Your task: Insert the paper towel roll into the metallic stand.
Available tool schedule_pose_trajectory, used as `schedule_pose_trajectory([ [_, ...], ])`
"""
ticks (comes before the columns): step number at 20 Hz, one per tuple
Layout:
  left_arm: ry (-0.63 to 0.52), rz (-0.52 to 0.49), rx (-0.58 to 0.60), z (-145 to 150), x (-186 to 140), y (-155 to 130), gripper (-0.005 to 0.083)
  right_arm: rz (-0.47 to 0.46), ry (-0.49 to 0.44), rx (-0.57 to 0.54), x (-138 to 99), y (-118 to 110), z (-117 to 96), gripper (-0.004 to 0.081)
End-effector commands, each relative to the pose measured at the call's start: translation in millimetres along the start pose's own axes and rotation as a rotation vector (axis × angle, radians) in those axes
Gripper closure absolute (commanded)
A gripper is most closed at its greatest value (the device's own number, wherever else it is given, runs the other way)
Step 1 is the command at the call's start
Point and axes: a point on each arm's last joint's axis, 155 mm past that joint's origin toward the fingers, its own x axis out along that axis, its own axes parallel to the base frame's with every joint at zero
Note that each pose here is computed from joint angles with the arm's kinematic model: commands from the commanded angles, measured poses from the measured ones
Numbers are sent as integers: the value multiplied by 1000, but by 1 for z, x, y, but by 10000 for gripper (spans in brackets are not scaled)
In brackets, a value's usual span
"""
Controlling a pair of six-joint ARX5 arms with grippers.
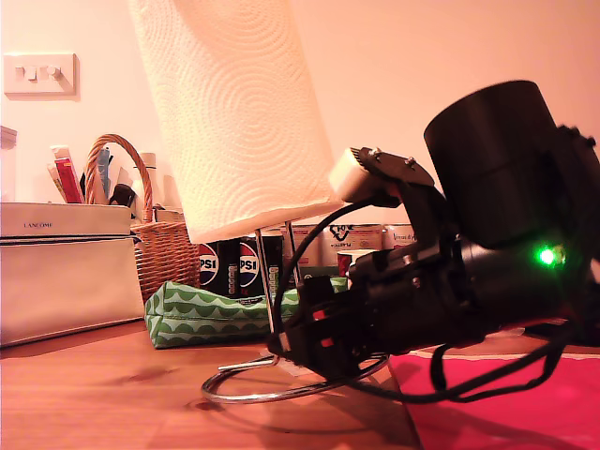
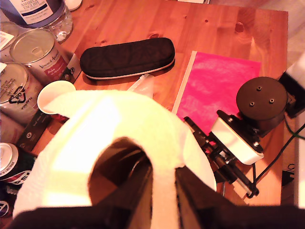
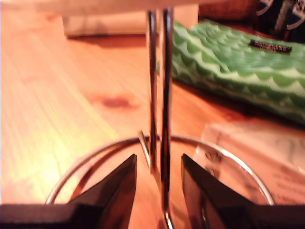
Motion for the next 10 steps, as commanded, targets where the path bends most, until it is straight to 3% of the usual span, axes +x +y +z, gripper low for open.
schedule_pose_trajectory([
  [1, -8, 18, 19, 2, 1, 6, 798, 3, 17, -19, -5, 1, 0, 507],
  [6, -9, 19, 21, 2, 1, 6, 798, -40, 93, -54, -15, -7, -2, 507],
  [10, -9, 18, 21, 2, 1, 6, 798, -45, 52, -75, -22, -8, 19, 507],
])
